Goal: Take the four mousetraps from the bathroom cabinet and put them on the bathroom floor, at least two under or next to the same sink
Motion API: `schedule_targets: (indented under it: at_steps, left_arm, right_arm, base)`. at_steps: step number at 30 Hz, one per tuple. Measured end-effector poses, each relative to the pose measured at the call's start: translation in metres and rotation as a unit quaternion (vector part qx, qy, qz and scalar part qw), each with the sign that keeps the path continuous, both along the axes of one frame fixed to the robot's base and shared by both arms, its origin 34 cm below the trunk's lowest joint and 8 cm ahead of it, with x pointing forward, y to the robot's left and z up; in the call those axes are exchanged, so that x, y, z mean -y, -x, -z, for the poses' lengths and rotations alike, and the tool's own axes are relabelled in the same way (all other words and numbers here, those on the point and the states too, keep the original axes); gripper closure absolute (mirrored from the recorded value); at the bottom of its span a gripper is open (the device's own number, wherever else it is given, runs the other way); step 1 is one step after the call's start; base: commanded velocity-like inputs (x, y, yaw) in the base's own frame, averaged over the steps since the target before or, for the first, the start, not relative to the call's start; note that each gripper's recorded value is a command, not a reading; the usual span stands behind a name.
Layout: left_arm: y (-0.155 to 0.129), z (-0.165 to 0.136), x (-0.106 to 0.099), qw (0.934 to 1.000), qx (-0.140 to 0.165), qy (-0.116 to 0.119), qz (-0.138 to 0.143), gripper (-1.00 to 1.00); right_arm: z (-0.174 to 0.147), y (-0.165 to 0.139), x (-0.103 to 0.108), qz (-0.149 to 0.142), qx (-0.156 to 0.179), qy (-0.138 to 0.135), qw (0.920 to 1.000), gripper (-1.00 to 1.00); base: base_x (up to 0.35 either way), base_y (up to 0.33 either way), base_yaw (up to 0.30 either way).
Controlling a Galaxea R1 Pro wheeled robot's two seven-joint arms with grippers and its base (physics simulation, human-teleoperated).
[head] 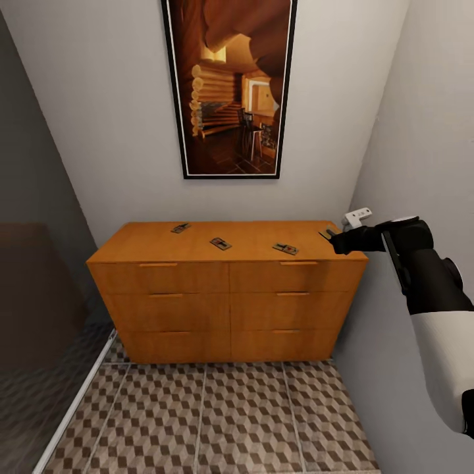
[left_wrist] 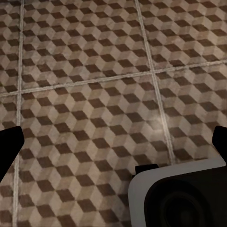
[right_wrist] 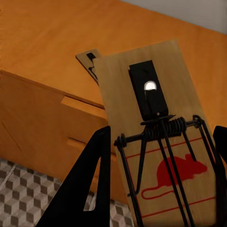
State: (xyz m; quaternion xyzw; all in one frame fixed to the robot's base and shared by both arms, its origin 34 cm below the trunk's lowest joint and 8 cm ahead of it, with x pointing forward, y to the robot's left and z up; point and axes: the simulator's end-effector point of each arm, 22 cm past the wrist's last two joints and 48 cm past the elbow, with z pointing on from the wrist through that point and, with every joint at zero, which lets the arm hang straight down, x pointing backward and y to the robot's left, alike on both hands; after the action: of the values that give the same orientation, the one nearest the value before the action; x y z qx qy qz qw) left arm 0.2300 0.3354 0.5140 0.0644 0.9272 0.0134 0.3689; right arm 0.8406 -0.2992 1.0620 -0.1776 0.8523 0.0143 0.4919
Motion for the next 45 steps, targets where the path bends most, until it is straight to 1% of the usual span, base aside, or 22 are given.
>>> schedule_targets:
  at_steps: [14,28,45]
  left_arm:
    - [0.0000,0.0000,-0.0001,1.0000,0.000,0.000,0.000,-1.00]
    - [-0.0001,-0.0001,-0.0006,1.0000,0.000,0.000,0.000,-1.00]
    - [-0.0001,0.0000,0.0000,1.0000,0.000,0.000,0.000,-1.00]
  right_arm:
    - [-0.0001,0.0000,0.0000,0.000,0.000,0.000,1.0000,1.00]
    - [0.0002,-0.0001,-0.0001,0.000,0.000,0.000,1.0000,1.00]
    - [0.0001,0.0000,-0.0005,-0.001,0.000,0.001,1.0000,1.00]
  base:
    - [-0.003,0.015,0.000]
    - [-0.088,0.223,0.000]
    - [-0.006,0.016,0.000]
